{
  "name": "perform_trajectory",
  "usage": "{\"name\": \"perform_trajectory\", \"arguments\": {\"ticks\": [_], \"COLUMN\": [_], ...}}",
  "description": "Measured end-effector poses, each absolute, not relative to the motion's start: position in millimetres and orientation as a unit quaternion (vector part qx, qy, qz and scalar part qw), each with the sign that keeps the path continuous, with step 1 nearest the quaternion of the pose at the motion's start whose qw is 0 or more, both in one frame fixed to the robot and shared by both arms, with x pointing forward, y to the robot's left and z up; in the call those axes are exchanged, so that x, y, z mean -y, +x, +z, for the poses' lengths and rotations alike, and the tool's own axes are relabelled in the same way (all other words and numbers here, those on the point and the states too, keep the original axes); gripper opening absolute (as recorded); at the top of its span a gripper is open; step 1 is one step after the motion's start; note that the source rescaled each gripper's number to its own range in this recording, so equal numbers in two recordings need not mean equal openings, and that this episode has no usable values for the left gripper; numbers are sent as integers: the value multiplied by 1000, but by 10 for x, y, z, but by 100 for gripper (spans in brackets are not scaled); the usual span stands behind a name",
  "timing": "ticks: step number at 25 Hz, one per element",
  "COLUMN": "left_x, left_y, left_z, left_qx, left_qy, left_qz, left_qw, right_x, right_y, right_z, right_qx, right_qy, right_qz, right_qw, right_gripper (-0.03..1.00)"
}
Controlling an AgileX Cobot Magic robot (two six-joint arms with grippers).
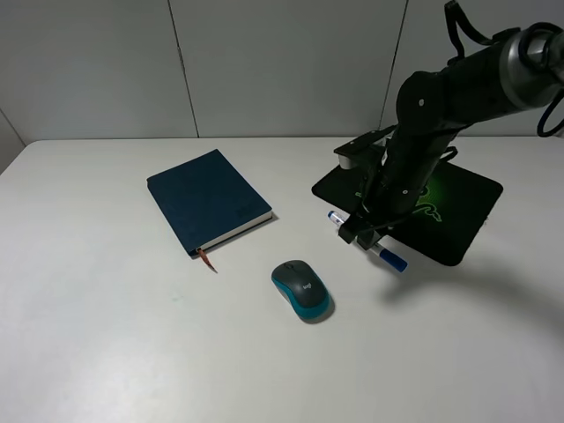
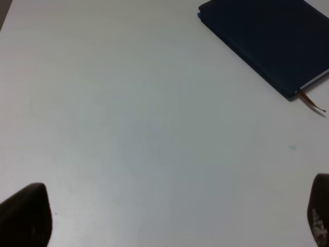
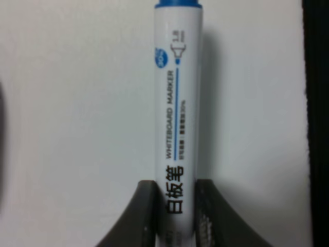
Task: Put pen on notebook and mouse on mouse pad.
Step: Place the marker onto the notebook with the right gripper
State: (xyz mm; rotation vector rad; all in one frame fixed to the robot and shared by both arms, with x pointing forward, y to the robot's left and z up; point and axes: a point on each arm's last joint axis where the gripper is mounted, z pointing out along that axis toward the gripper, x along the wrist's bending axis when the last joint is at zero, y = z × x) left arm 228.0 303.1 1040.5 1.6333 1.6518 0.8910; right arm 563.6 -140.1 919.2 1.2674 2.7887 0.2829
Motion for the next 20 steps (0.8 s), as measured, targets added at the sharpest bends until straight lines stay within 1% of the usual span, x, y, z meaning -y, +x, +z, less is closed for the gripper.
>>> {"name": "perform_trajectory", "arguments": {"ticks": [8,20], "left_x": [-3031,-3031], "left_y": [2280,2280], "left_z": [10405,10405], "left_qx": [-629,-629], "left_qy": [622,622], "left_qz": [339,339], "left_qw": [321,321], "right_x": [1302,658], "right_y": [5769,5744], "right_z": [9482,9946], "right_qx": [-903,-916], "right_qy": [418,378], "right_qz": [92,117], "right_qw": [28,72], "right_gripper": [0,0]}}
